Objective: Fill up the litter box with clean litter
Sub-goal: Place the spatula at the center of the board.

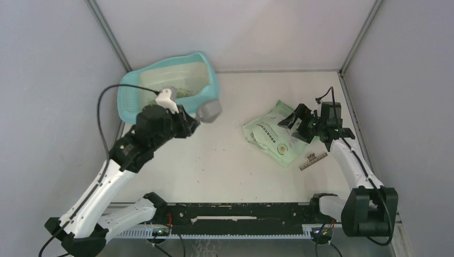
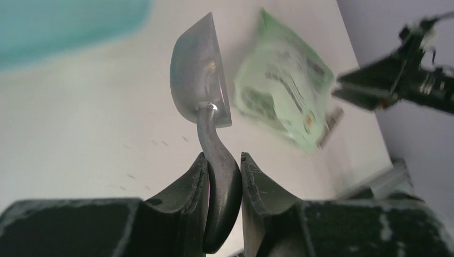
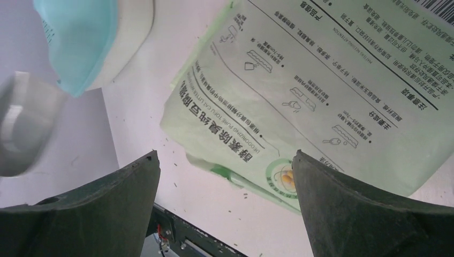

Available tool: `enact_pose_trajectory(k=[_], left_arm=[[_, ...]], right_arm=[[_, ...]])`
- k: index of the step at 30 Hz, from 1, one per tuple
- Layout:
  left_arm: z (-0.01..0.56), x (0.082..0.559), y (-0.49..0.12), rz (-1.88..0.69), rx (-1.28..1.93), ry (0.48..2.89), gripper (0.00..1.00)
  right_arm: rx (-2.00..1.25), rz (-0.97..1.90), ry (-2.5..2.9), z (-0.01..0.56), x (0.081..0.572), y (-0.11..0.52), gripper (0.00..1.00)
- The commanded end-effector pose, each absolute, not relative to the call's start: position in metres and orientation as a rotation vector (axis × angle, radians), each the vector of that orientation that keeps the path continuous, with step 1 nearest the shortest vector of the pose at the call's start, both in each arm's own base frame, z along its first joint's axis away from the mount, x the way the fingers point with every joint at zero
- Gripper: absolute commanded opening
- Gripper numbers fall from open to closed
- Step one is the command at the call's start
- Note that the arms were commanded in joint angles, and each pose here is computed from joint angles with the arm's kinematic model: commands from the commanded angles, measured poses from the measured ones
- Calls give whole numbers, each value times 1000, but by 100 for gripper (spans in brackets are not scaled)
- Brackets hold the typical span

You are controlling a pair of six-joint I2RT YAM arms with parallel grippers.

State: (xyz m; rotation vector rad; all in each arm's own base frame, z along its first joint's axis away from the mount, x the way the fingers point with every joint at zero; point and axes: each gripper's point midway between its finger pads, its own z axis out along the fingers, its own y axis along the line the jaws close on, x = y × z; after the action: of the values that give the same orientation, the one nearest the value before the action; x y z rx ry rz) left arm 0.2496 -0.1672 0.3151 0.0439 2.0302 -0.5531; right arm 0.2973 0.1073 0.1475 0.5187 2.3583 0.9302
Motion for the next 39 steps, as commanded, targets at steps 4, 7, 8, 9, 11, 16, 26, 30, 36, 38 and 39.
enact_pose_trajectory(k=[4, 7, 8, 9, 11, 16, 26, 30, 36, 38, 39], left_arm=[[235, 236, -229, -1122, -61, 2132, 20], [216, 251, -211, -1111, -138, 2131, 20], [209, 257, -203, -1095, -170, 2135, 20], [201, 263, -197, -1092, -196, 2143, 21], [188, 272, -186, -1088, -238, 2162, 21], [154, 291, -149, -977, -358, 2208, 29], [101, 301, -100, -827, -574, 2289, 35], [76, 312, -69, -691, -719, 2316, 43], [62, 327, -29, -560, -852, 2269, 55], [62, 331, -22, -545, -870, 2259, 58], [63, 332, -19, -544, -875, 2253, 60]], right_arm=[[473, 859, 2300, 180, 290, 101, 99], [449, 858, 2310, 185, 286, 109, 99], [447, 858, 2311, 186, 285, 111, 99], [445, 856, 2312, 187, 286, 112, 99], [435, 851, 2318, 188, 287, 116, 99], [414, 822, 2338, 189, 293, 119, 99], [370, 799, 2364, 182, 307, 125, 99], [329, 796, 2389, 177, 309, 137, 99], [272, 751, 2429, 167, 304, 142, 99], [253, 719, 2434, 167, 301, 139, 98], [242, 702, 2434, 167, 299, 137, 98]])
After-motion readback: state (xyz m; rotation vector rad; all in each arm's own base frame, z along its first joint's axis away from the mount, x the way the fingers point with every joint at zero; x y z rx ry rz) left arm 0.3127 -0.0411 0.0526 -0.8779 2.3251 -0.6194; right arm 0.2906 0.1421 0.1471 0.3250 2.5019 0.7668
